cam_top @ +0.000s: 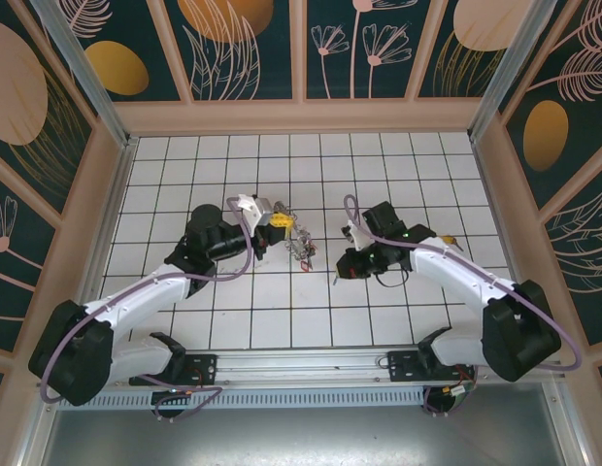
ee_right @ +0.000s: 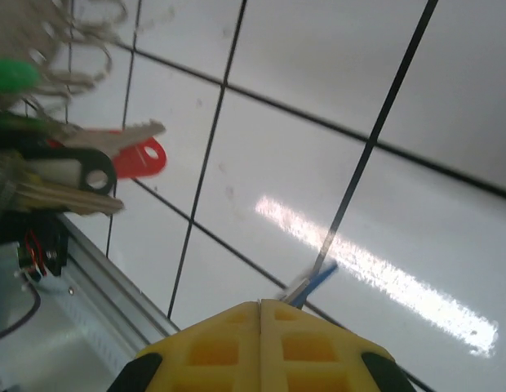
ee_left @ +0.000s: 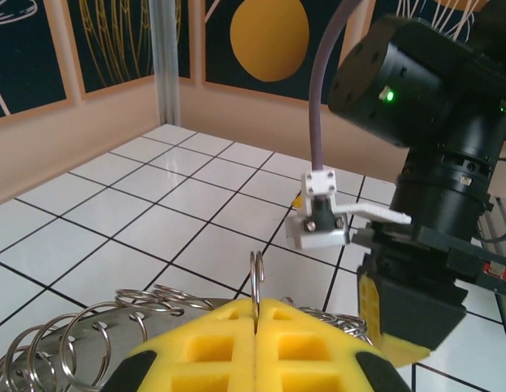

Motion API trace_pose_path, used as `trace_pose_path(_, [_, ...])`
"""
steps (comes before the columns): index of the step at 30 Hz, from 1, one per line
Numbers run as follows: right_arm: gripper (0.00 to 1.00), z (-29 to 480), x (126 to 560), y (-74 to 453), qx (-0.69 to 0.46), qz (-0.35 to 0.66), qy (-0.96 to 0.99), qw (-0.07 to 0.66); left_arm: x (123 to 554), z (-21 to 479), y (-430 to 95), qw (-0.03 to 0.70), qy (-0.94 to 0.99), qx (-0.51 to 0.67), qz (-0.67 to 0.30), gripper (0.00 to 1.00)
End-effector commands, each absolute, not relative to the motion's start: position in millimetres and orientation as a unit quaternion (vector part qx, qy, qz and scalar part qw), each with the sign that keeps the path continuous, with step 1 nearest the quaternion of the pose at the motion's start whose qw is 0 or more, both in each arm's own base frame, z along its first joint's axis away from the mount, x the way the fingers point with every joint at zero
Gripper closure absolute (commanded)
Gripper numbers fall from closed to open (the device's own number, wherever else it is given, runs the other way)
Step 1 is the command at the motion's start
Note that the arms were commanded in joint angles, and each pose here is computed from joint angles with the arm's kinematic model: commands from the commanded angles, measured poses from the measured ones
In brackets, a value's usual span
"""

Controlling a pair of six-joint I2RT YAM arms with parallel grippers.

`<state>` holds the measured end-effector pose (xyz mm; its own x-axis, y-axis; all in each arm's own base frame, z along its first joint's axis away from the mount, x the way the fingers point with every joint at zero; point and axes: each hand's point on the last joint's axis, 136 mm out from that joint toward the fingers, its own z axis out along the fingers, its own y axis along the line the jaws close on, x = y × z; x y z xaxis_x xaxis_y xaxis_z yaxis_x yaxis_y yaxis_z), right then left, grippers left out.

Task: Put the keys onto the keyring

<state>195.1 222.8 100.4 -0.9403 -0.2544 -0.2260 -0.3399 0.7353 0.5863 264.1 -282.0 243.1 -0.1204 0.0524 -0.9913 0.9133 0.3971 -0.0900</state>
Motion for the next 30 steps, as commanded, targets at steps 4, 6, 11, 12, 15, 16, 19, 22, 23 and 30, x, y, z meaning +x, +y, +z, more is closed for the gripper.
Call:
trace_pose_path(4, [1.00, 62.5, 221.7, 201.5, -0.097, 0.298, 0.948, 0.044, 262.0, 260.2, -275.6, 0.577, 0.613, 0.384, -0.379, 1.00])
trace_pose_path(6, [1.00, 54.3, 236.1, 199.9, -0.084, 0.298, 0.949, 0.053, 261.9, 259.4, -276.9, 0.572, 0.615, 0.388, -0.380, 1.00])
trace_pose_path(11, [0.99, 40.1, 268.1, 192.2, -0.071, 0.276, 0.956, 0.070, 260.9, 257.9, -277.3, 0.570, 0.615, 0.390, -0.381, 1.00])
trace_pose_path(12, [0.98, 36.8, 273.9, 189.2, -0.067, 0.268, 0.958, 0.072, 261.2, 256.3, -277.8, 0.568, 0.617, 0.390, -0.382, 1.00])
trace_pose_path(15, [0.96, 31.5, 285.7, 187.0, -0.073, 0.252, 0.962, 0.077, 262.5, 253.5, -279.7, 0.561, 0.620, 0.390, -0.386, 1.00])
trace_pose_path(16, [0.94, 31.3, 288.2, 188.0, -0.074, 0.253, 0.962, 0.078, 262.4, 253.5, -280.6, 0.560, 0.619, 0.390, -0.388, 1.00])
trace_pose_path(19, [0.89, 29.7, 296.8, 189.3, -0.074, 0.251, 0.961, 0.089, 263.7, 251.6, -281.8, 0.559, 0.619, 0.390, -0.390, 1.00])
trace_pose_path(22, [0.84, 29.1, 299.7, 189.9, -0.070, 0.248, 0.962, 0.092, 265.4, 250.6, -283.8, 0.555, 0.621, 0.392, -0.392, 1.00])
trace_pose_path(23, [0.82, 29.9, 300.3, 188.8, -0.067, 0.247, 0.962, 0.096, 265.8, 249.9, -284.5, 0.553, 0.621, 0.392, -0.392, 1.00])
trace_pose_path(30, [0.79, 36.0, 297.6, 187.3, -0.057, 0.249, 0.961, 0.109, 269.0, 246.2, -288.0, 0.548, 0.623, 0.395, -0.394, 1.00])
